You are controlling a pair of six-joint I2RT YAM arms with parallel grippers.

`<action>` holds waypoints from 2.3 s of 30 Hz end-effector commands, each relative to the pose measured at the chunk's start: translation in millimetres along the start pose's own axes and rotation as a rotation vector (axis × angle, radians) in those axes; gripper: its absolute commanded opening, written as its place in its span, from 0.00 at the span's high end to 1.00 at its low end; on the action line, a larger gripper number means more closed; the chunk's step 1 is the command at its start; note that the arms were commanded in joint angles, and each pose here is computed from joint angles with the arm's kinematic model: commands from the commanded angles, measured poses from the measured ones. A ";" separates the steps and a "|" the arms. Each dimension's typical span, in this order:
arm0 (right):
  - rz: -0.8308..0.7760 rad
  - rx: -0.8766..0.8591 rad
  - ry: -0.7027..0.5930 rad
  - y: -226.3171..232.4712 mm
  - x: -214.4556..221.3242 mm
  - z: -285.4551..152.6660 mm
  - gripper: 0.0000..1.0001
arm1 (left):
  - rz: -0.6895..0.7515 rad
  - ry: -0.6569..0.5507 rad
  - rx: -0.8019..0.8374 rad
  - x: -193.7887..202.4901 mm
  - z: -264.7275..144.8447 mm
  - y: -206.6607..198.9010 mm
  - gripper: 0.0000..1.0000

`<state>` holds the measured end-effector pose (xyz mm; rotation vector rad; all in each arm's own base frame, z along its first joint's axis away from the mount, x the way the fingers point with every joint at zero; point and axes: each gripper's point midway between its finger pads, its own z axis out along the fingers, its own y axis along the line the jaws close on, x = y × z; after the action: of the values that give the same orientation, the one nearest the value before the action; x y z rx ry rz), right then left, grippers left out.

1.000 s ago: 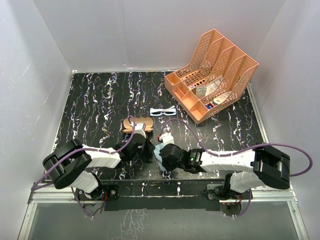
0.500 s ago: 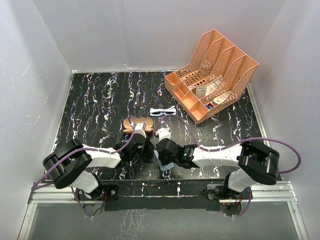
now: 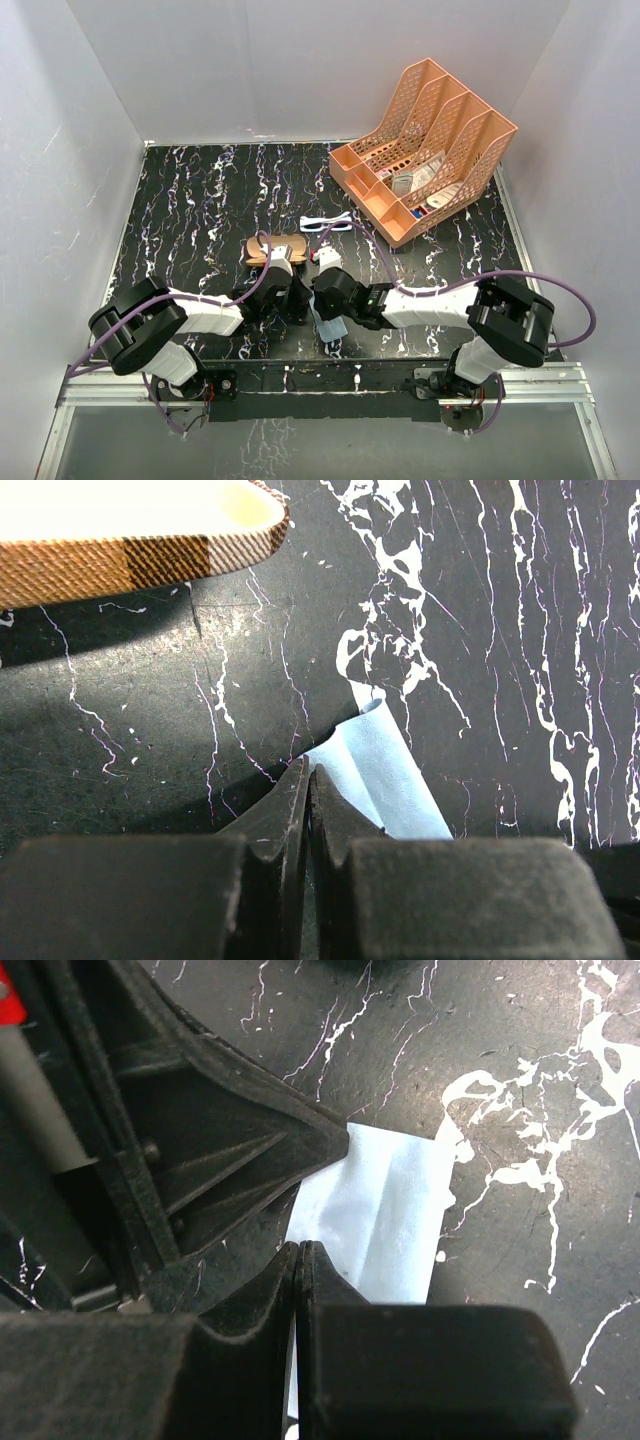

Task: Organize the sunglasses
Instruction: Adjust the glasses cleaning cloth at the center of the board.

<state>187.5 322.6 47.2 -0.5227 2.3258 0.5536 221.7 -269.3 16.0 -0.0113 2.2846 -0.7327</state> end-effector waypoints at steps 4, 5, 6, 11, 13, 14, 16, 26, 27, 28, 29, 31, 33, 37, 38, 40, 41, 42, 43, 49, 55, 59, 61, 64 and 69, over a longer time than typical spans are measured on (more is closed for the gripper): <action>0.015 -0.043 -0.031 9.2 -9.1 15.9 1.00 | 0.029 0.096 -0.085 26.7 -5.7 28.0 1.00; 0.016 -0.045 -0.026 9.0 -6.7 16.9 1.00 | 0.030 0.097 -0.086 27.2 -6.0 28.3 1.00; 0.018 -0.048 -0.020 8.9 -4.3 17.9 1.00 | 0.030 0.097 -0.087 27.1 -6.2 28.6 1.00; 0.026 -0.054 0.004 7.3 5.0 16.7 1.00 | 0.032 0.094 -0.086 26.1 -6.3 28.0 1.00; 0.026 -0.053 0.013 5.3 8.5 14.0 1.00 | 0.032 0.094 -0.087 25.9 -6.2 28.4 1.00; 0.027 -0.053 0.016 4.7 9.7 12.8 1.00 | 0.032 0.094 -0.088 26.2 -6.1 28.7 1.00; 0.028 -0.047 0.032 0.7 16.7 10.8 1.00 | 0.034 0.094 -0.092 26.2 -6.3 29.3 1.00; 0.043 -0.049 0.080 -8.7 38.3 -3.0 1.00 | 0.036 0.095 -0.097 25.7 -6.0 29.8 1.00; 0.045 -0.053 0.086 -8.8 40.5 -4.3 1.00 | 0.036 0.095 -0.098 25.7 -5.7 29.7 1.00; 0.047 -0.057 0.091 -8.6 42.4 -5.5 1.00 | 0.036 0.095 -0.098 25.7 -5.5 29.8 1.00; 0.047 -0.059 0.095 -8.6 44.2 -6.7 1.00 | 0.036 0.095 -0.097 25.7 -5.4 29.3 1.00; 0.045 -0.058 0.103 -9.9 48.5 -8.9 1.00 | 0.035 0.095 -0.098 25.6 -5.1 29.5 1.00; 0.046 -0.055 0.110 -12.0 52.2 -11.2 1.00 | 0.037 0.096 -0.097 25.9 -5.1 29.5 1.00; 0.045 -0.057 0.134 -15.1 62.3 -16.0 1.00 | 0.037 0.096 -0.099 25.5 -5.1 29.3 1.00; 0.043 -0.052 0.140 -16.9 65.2 -17.2 1.00 | 0.037 0.096 -0.099 25.6 -5.1 29.6 1.00; 0.044 -0.049 0.149 -19.6 70.2 -20.3 1.00 | 0.038 0.096 -0.099 25.7 -5.1 29.5 1.00; 0.046 -0.047 0.151 -20.9 71.8 -21.7 1.00 | 0.038 0.096 -0.100 25.9 -5.0 30.1 1.00; 0.046 -0.046 0.155 -22.1 74.3 -23.0 1.00 | 0.039 0.097 -0.100 26.5 -4.9 30.2 1.00; 0.049 -0.043 0.157 -23.2 75.5 -24.1 1.00 | 0.038 0.098 -0.101 26.6 -4.4 30.5 1.00; 0.054 -0.041 0.159 -25.3 79.1 -28.9 1.00 | 0.040 0.105 -0.100 28.7 -3.0 30.6 1.00; 0.047 -0.034 0.154 -24.6 76.9 -27.8 1.00 | 0.041 0.109 -0.099 29.2 -2.9 30.1 1.00; 0.044 -0.038 0.124 -20.9 64.3 -31.4 1.00 | 0.041 0.107 -0.098 28.6 -3.4 30.3 1.00; 0.049 -0.045 0.107 -18.6 57.2 -35.8 1.00 | 0.041 0.108 -0.098 28.7 -3.6 30.2 1.00; 0.058 -0.060 0.094 -14.5 51.5 -43.2 1.00 | 0.043 0.105 -0.100 28.0 -3.8 30.6 1.00; 0.086 -0.047 0.103 -21.2 59.8 -49.2 1.00 | 0.041 0.106 -0.098 28.7 -3.3 30.4 1.00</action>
<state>132.6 271.0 28.8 -0.5245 2.4524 0.6334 222.0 -270.2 15.5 -0.0096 2.2833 -0.7359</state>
